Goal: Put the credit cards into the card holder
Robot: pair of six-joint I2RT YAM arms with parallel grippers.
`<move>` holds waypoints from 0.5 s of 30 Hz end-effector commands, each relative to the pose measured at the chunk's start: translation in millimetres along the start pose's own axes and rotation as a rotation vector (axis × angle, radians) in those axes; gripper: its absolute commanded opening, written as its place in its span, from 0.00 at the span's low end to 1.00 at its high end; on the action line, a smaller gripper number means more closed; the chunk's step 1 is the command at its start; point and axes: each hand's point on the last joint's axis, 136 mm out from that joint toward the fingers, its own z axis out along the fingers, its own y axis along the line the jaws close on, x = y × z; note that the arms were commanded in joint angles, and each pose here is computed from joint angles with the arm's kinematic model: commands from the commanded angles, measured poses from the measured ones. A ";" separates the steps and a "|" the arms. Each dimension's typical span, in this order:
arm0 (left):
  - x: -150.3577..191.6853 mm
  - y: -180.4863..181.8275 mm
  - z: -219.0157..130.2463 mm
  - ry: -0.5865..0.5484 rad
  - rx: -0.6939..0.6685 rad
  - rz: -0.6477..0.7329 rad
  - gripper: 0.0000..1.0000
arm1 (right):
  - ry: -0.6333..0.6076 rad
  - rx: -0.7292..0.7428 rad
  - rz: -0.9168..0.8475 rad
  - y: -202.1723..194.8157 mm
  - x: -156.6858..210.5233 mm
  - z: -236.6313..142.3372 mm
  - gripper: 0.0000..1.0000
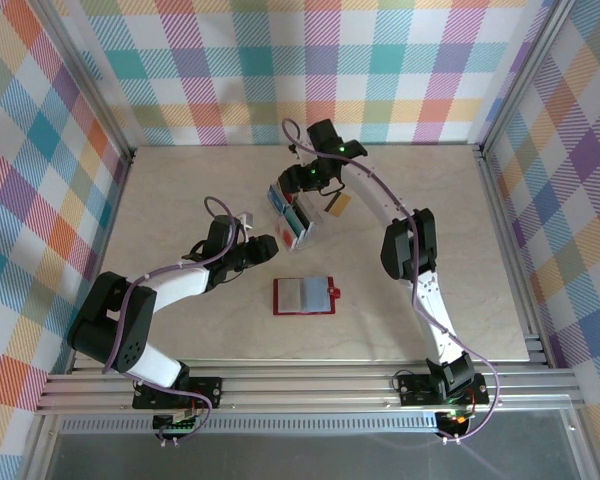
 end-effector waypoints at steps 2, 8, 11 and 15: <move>-14.6 -12.8 -8.2 -0.031 0.041 0.003 0.48 | 0.035 -0.042 -0.015 8.0 5.8 0.3 0.53; -15.8 -13.0 -7.8 -0.031 0.038 0.002 0.48 | 0.039 -0.075 -0.018 15.4 6.1 -2.5 0.49; -16.0 -12.7 -7.7 -0.032 0.036 0.003 0.48 | 0.037 -0.100 -0.022 20.8 5.2 -5.6 0.48; -15.4 -11.1 -6.4 -0.028 0.032 0.000 0.47 | 0.034 -0.110 -0.025 23.6 4.5 -7.6 0.46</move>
